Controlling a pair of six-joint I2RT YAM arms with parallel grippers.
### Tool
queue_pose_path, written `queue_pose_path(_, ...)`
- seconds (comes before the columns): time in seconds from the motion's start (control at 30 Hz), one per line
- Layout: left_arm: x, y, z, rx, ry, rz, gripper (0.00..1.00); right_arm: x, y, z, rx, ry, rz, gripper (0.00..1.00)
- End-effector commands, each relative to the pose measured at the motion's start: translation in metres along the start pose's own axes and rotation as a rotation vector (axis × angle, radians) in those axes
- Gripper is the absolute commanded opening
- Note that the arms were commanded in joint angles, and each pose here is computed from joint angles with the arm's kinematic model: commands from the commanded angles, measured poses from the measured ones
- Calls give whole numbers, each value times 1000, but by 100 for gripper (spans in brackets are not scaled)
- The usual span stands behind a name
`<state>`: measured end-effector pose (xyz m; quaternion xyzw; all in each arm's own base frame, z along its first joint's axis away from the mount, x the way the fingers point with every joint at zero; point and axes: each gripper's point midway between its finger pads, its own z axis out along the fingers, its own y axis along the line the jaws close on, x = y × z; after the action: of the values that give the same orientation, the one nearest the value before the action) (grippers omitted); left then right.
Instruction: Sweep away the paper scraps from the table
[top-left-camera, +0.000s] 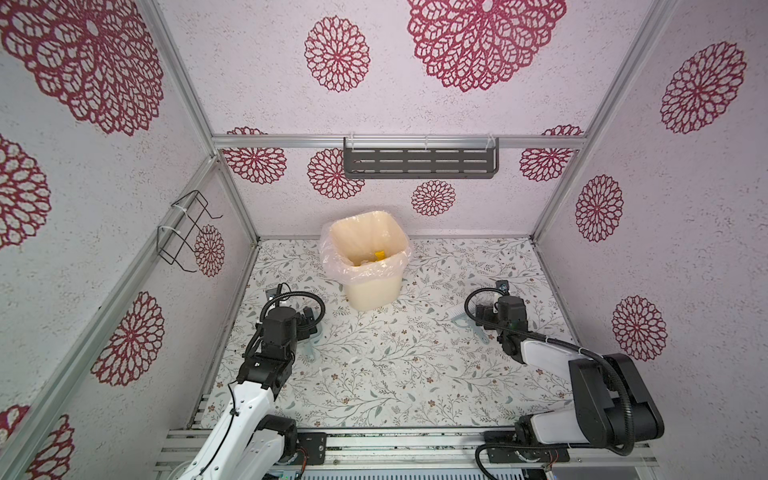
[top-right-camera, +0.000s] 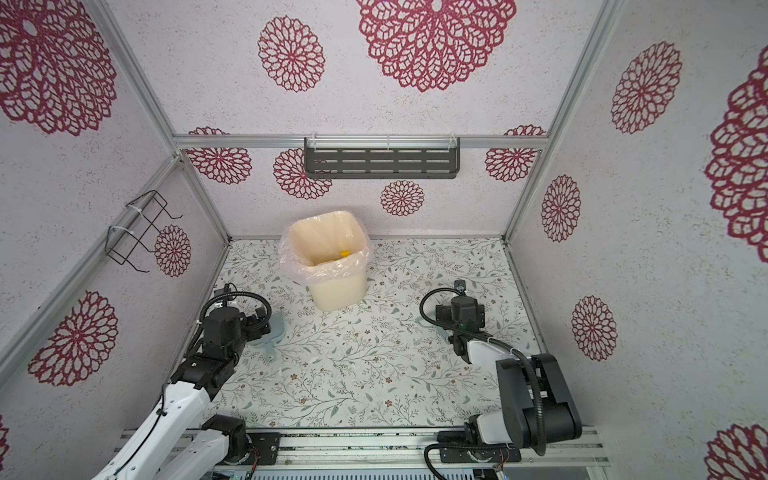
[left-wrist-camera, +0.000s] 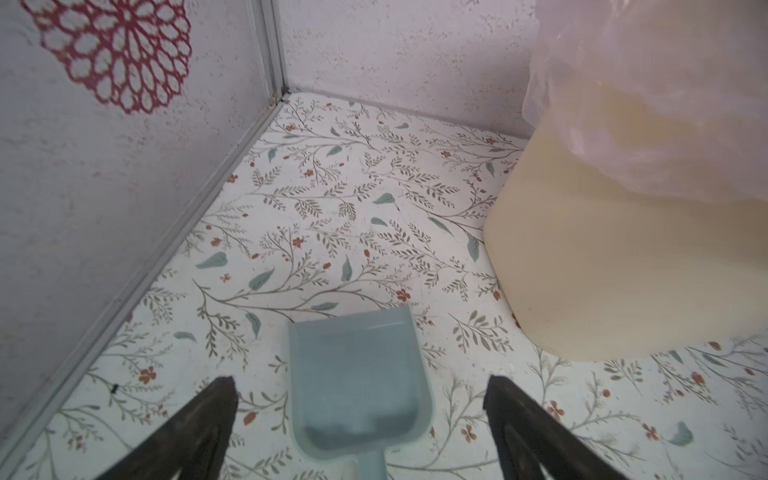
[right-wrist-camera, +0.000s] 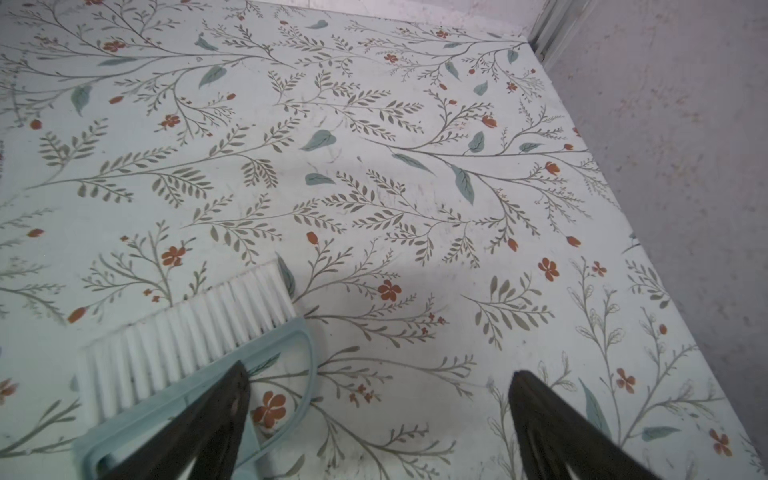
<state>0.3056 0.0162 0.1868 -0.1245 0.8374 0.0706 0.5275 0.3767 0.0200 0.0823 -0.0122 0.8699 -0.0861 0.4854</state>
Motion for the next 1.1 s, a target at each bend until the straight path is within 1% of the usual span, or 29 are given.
queue_pose_path(0.0, -41, 14, 11, -81, -190, 78, 97, -46, -11, -5, 70, -233, -18, 99)
queue_pose_path(0.07, -42, 17, 24, -87, -222, 100, 97, -44, -17, -3, 102, -258, -12, 99)
queue_pose_path(0.13, -40, 21, 38, -73, -245, 87, 97, -38, -23, -2, 112, -264, 15, 99)
queue_pose_path(0.2, -36, 22, 51, -56, -260, 69, 97, -37, -27, -5, 99, -278, 45, 99)
queue_pose_path(0.37, -18, 25, 83, -72, -299, 63, 97, -29, -43, -10, 65, -331, 143, 99)
queue_pose_path(0.47, -7, 23, 98, -70, -291, 66, 97, -25, -44, -10, 49, -343, 155, 99)
queue_pose_path(0.7, 9, 28, 108, -78, -305, 44, 97, -22, -45, -12, 62, -357, 151, 99)
queue_pose_path(1.07, 10, 29, 111, -74, -290, 41, 97, -22, -45, -14, 76, -366, 151, 99)
